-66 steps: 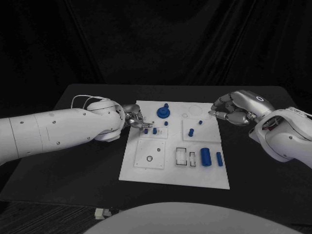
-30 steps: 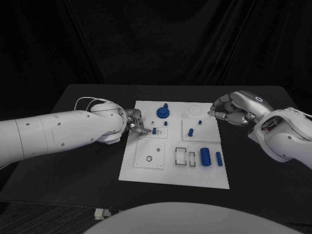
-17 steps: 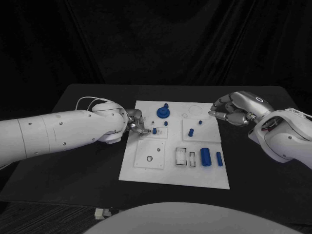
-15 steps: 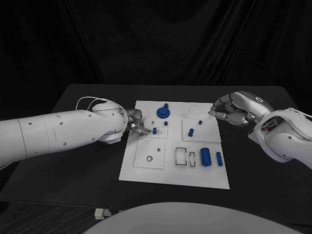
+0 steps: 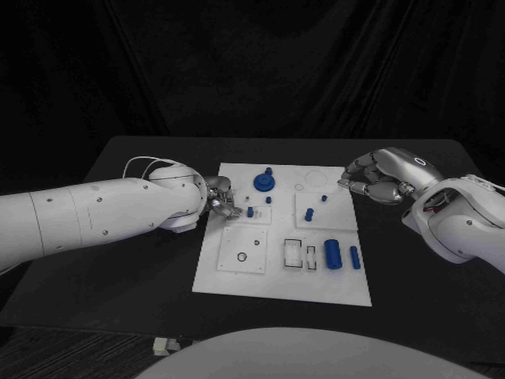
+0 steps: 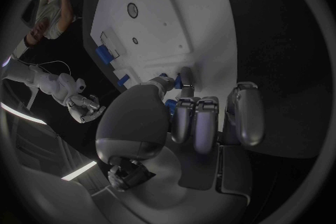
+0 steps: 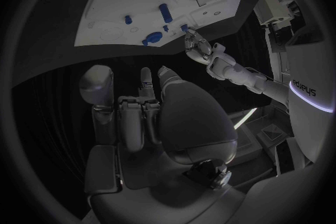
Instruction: Assemble the parts on the task board
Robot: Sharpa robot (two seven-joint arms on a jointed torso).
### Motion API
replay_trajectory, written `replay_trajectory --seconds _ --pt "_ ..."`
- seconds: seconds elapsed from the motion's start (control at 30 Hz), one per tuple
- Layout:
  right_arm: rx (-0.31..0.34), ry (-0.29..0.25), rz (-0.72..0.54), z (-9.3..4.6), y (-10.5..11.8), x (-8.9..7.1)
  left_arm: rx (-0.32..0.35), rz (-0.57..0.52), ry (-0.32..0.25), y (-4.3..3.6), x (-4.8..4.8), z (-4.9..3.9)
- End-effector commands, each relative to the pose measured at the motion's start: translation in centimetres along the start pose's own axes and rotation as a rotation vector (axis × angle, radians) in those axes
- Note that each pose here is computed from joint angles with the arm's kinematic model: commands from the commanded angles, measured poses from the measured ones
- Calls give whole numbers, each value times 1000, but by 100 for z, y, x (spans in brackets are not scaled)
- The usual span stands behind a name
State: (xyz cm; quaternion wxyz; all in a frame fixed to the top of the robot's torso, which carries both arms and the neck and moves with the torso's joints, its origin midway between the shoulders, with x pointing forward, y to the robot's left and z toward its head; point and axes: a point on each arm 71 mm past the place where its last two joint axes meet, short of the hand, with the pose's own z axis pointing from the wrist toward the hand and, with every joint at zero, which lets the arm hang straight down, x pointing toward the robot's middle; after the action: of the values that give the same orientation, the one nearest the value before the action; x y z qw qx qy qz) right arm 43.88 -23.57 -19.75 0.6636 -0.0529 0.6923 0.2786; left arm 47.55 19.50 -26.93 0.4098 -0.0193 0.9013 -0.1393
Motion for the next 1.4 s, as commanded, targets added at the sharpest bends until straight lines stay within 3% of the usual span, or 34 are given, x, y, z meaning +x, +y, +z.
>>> replay_trajectory --seconds 0.03,0.43,0.97,1.2,1.4 --pt "13 6 0 -8 -9 8 40 -2 -2 -34 15 6" --pt "15 10 0 -7 -8 12 80 -12 -24 -53 0 -5" --pt "16 17 -1 6 -5 23 81 -24 -42 -19 -7 -54" --pt "16 21 -1 12 -4 32 47 -6 -11 30 -40 -80" --pt "18 22 -1 9 -8 34 1 43 50 46 -142 -97"
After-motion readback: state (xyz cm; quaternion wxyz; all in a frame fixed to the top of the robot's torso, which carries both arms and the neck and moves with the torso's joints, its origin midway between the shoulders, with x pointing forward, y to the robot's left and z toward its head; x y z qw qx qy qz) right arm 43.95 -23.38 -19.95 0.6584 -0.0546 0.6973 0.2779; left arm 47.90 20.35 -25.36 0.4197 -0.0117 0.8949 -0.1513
